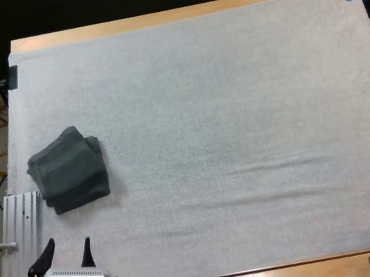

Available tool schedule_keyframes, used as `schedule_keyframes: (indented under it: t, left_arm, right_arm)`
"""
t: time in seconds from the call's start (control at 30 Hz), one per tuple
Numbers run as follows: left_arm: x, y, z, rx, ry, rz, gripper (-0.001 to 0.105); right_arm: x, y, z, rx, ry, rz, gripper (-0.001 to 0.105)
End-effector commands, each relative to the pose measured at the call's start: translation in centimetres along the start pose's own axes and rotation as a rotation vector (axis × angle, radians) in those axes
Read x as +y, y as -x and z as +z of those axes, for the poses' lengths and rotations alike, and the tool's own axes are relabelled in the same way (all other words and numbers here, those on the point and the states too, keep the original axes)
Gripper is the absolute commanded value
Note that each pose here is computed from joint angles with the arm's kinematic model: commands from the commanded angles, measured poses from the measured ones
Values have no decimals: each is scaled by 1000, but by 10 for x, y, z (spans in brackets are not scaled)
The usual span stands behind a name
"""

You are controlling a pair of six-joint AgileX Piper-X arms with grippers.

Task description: Pick towel from pile fold and stack

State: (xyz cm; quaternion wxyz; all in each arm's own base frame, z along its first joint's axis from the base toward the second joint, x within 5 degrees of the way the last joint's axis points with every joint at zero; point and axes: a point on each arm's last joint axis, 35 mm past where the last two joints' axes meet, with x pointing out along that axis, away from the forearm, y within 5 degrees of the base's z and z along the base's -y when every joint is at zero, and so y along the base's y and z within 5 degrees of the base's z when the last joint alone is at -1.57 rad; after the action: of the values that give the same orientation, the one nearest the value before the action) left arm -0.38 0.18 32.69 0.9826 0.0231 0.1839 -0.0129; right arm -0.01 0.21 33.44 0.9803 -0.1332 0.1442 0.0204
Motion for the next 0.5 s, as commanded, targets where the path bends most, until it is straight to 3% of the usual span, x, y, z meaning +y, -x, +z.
schedule_keyframes:
  t: [0.0, 0.27, 0.47]
  left_arm:
    - [0, -7, 4, -25, 13, 8, 53]
    - [-2, -33, -13, 18, 75, 7, 53]
    - [-2, -45, -22, 45, 177, 11, 53]
  right_arm:
    - [0, -6, 0, 5, 6, 4, 75]
    - [4, -23, -17, 81, 1, 27, 75]
    - [7, -35, -30, 128, -3, 46, 75]
